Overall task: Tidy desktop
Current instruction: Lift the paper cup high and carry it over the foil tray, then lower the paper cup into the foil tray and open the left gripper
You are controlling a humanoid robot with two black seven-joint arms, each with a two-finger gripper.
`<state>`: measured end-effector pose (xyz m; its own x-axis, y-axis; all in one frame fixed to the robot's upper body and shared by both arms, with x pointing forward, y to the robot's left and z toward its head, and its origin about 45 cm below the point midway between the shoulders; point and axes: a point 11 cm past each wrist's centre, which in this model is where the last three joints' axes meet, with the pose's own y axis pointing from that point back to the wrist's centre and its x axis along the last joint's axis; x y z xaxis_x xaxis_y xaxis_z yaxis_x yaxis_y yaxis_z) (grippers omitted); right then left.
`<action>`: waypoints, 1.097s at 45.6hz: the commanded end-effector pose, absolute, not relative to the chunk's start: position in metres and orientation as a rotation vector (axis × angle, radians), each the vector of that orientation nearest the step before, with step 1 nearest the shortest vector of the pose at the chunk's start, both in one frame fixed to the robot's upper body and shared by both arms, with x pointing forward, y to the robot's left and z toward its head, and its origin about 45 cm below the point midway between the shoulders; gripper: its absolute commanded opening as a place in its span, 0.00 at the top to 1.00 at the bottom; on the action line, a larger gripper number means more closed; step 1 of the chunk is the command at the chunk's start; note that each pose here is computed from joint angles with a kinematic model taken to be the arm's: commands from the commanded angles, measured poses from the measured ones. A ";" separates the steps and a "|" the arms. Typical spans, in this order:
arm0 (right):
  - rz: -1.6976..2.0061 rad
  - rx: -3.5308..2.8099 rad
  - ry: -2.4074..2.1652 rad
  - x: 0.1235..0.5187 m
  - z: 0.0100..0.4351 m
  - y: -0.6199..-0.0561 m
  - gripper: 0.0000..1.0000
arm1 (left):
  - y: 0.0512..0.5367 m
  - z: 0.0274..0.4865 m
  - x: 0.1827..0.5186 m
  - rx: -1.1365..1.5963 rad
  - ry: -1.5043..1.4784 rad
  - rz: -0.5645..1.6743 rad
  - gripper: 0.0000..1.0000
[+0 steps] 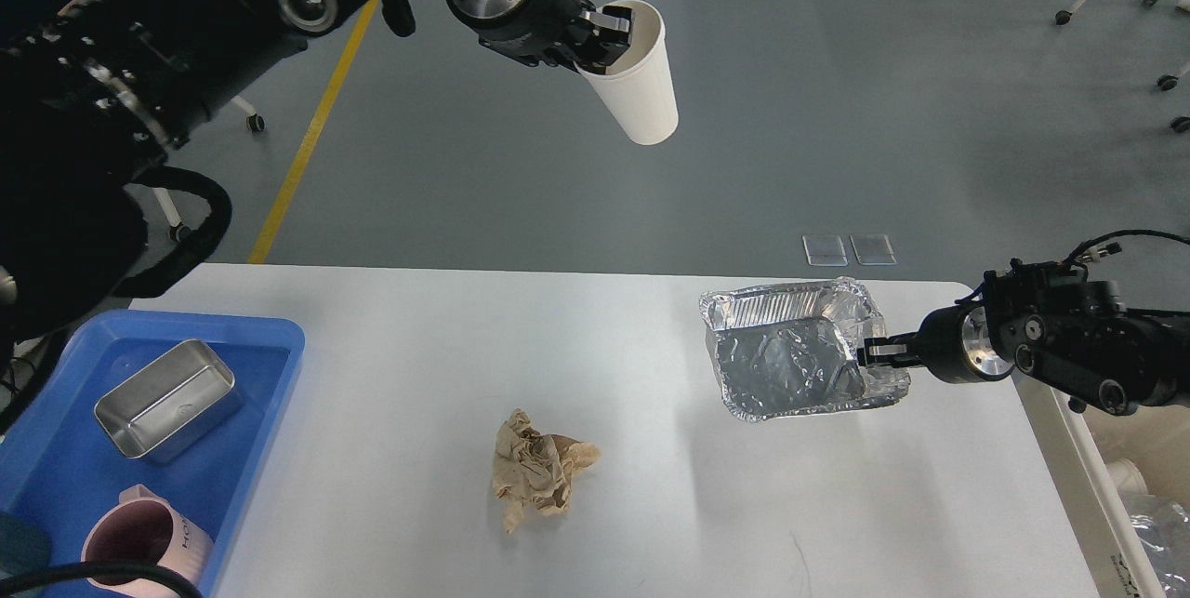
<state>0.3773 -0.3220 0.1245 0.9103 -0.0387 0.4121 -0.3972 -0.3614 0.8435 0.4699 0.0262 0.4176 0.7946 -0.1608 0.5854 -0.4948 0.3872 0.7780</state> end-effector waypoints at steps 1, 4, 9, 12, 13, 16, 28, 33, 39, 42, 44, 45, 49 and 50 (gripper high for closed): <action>0.359 1.944 -0.291 0.376 0.127 -0.313 1.00 | -0.012 0.399 0.456 1.172 -0.670 0.179 1.00; 0.335 1.969 -0.289 0.377 0.128 -0.305 1.00 | -0.028 0.393 0.448 1.165 -0.683 0.163 1.00; 0.304 2.011 -0.307 0.380 0.131 -0.292 1.00 | -0.043 0.379 0.439 1.165 -0.691 0.134 1.00; 0.297 2.021 -0.303 0.383 0.134 -0.284 1.00 | -0.043 0.374 0.439 1.179 -0.697 0.137 1.00; 0.292 2.021 -0.300 0.383 0.133 -0.282 1.00 | -0.042 0.372 0.440 1.182 -0.695 0.138 1.00; 0.284 2.020 -0.303 0.385 0.132 -0.276 1.00 | -0.042 0.370 0.440 1.186 -0.695 0.137 1.00; 0.241 1.996 -0.346 0.394 0.127 -0.261 1.00 | -0.037 0.353 0.440 1.209 -0.668 0.127 1.00; 0.219 1.967 -0.372 0.400 0.126 -0.264 1.00 | -0.036 0.348 0.440 1.216 -0.663 0.127 1.00; 0.213 1.940 -0.394 0.404 0.126 -0.267 1.00 | -0.034 0.341 0.440 1.216 -0.648 0.130 1.00; 0.210 1.928 -0.400 0.406 0.128 -0.268 1.00 | -0.033 0.336 0.439 1.217 -0.639 0.128 1.00; 0.214 1.927 -0.403 0.408 0.130 -0.267 1.00 | -0.032 0.332 0.439 1.219 -0.632 0.126 1.00; 0.218 1.927 -0.405 0.409 0.132 -0.267 1.00 | -0.031 0.331 0.439 1.219 -0.631 0.128 1.00; 0.215 1.932 -0.402 0.412 0.137 -0.265 1.00 | -0.029 0.321 0.439 1.222 -0.614 0.130 1.00; 0.215 1.932 -0.402 0.413 0.138 -0.265 1.00 | -0.028 0.318 0.439 1.224 -0.608 0.128 1.00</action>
